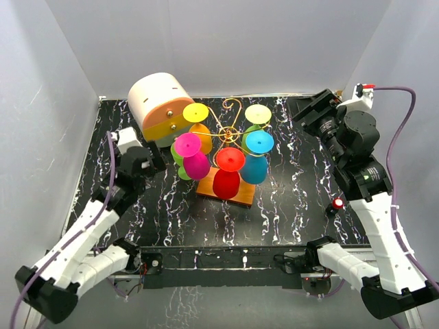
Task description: Place the wine glass upside down on the wine glass rack
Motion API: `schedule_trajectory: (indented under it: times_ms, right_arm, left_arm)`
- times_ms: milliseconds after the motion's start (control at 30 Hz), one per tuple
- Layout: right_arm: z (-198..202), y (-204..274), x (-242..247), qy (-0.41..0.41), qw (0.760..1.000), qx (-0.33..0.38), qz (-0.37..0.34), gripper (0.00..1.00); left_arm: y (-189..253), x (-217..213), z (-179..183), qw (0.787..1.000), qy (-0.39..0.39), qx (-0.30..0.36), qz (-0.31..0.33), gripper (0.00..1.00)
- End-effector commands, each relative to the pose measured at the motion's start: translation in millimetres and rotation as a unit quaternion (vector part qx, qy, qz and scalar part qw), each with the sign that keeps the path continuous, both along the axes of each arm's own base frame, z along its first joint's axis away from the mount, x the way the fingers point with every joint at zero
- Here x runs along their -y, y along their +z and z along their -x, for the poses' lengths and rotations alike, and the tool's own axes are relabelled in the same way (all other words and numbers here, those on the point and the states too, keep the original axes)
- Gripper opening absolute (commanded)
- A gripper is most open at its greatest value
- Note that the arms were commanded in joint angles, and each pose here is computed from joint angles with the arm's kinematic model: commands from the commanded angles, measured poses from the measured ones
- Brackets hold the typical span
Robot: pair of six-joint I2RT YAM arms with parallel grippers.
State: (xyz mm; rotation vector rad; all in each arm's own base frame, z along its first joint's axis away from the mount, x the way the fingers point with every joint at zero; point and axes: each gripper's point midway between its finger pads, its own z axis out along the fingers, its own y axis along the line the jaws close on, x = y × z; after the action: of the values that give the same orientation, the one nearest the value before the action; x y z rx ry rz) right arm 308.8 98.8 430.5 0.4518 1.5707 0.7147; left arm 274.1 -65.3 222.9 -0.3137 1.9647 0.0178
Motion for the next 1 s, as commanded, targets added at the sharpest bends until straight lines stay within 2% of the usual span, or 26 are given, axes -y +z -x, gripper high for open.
schedule_trajectory:
  times_ms: [0,100,500,633,833,967]
  right_arm:
    - [8.8,19.6,5.2,-0.006,1.000,0.026,-0.003,0.71]
    - [10.7,17.5,4.2,-0.003,1.000,0.023,-0.003,0.71]
    - [15.6,10.5,4.0,0.000,1.000,0.019,-0.009,0.71]
    - [15.6,10.6,3.8,0.001,1.000,0.020,-0.010,0.71]
    - [17.9,11.6,5.1,-0.001,1.000,0.022,-0.010,0.71]
    - [19.8,12.6,5.1,0.001,1.000,0.026,-0.011,0.71]
  left_arm:
    - [-28.1,29.2,-12.6,0.985,-0.066,-0.079,0.140,0.86]
    - [-30.9,39.7,-25.8,0.975,-0.088,-0.102,0.174,0.82]
    - [-12.0,46.0,-54.4,0.974,-0.098,-0.084,0.188,0.77]
    - [-21.3,49.6,-64.6,0.973,-0.104,-0.102,0.178,0.72]
    - [-37.8,47.8,-73.0,0.971,-0.109,-0.153,0.146,0.59]
    - [-40.9,47.8,-75.3,0.969,-0.122,-0.169,0.132,0.42]
